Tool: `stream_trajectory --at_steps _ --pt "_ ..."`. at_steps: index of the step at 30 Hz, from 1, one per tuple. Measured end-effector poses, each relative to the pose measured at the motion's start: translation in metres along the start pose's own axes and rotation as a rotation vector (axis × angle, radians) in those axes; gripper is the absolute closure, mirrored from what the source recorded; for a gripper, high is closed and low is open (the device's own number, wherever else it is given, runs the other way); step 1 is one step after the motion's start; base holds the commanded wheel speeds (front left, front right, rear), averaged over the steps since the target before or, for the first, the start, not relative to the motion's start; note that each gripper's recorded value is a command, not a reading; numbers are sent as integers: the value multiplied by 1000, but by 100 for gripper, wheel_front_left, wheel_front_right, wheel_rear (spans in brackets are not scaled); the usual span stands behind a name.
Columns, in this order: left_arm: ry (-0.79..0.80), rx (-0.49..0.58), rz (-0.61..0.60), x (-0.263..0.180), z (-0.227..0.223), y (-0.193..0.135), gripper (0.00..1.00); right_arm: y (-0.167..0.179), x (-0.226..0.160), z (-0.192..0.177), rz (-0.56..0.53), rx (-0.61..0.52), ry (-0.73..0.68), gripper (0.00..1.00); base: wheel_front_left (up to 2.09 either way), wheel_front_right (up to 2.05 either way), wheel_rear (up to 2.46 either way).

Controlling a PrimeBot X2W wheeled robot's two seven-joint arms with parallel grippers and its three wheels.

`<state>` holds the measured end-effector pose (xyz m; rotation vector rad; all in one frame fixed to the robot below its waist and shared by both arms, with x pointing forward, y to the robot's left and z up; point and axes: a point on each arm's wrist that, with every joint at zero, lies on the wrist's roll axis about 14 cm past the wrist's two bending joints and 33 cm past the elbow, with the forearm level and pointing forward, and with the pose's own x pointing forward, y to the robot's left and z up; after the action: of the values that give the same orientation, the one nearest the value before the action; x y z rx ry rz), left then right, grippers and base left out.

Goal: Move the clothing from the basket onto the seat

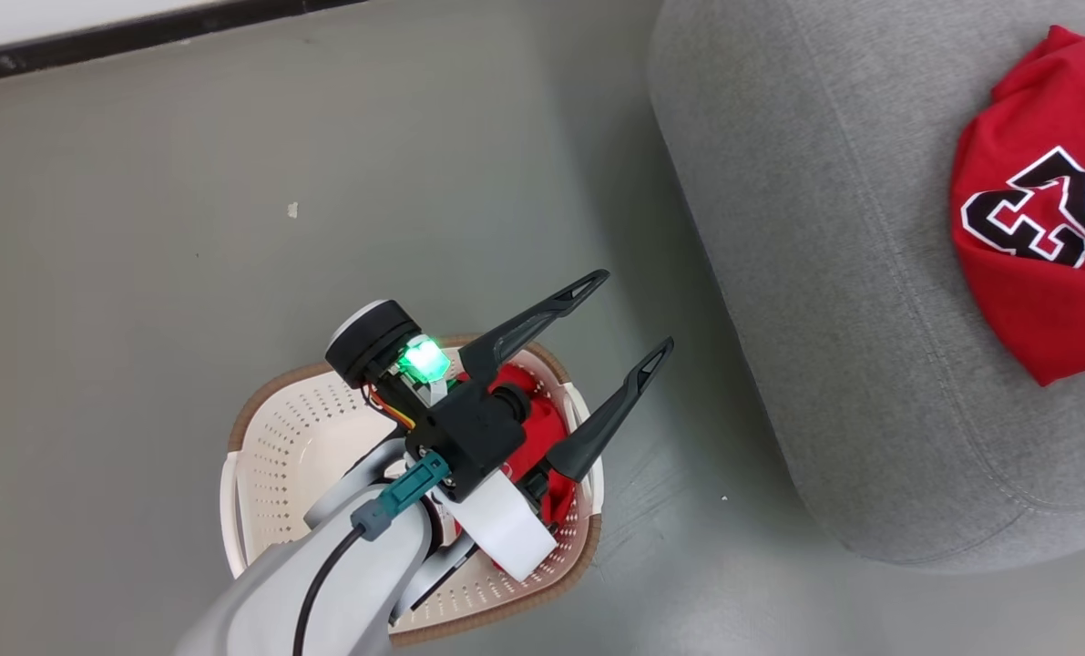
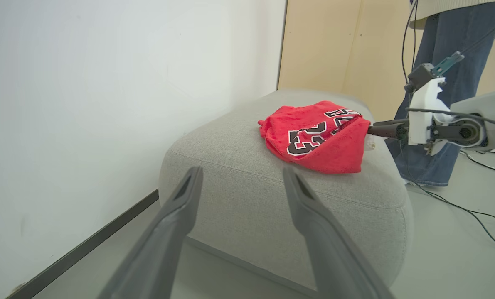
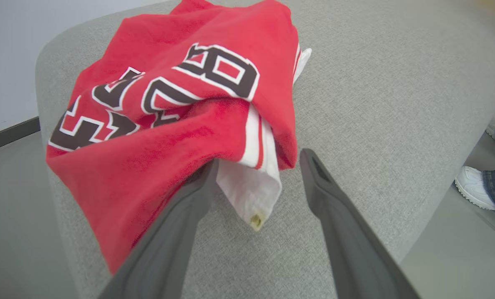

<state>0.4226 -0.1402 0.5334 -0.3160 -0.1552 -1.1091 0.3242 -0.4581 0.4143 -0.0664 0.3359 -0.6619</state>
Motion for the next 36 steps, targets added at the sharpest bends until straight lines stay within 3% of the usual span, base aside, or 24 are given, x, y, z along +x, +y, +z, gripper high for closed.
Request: stream_trajectory --at_steps 15,24,32,36 --pt "-45 15 -38 11 18 -17 0 12 -35 -9 103 56 90 0 0 0 0" --pt "-47 32 27 3 24 -9 0 14 -36 75 195 -7 -148 0 0 0 0" --pt "-34 70 164 -18 31 16 0 71 -51 138 357 0 -380 0 0 0 0" --pt "-25 85 287 -40 35 37 0 112 -63 154 460 0 -453 0 0 0 0"
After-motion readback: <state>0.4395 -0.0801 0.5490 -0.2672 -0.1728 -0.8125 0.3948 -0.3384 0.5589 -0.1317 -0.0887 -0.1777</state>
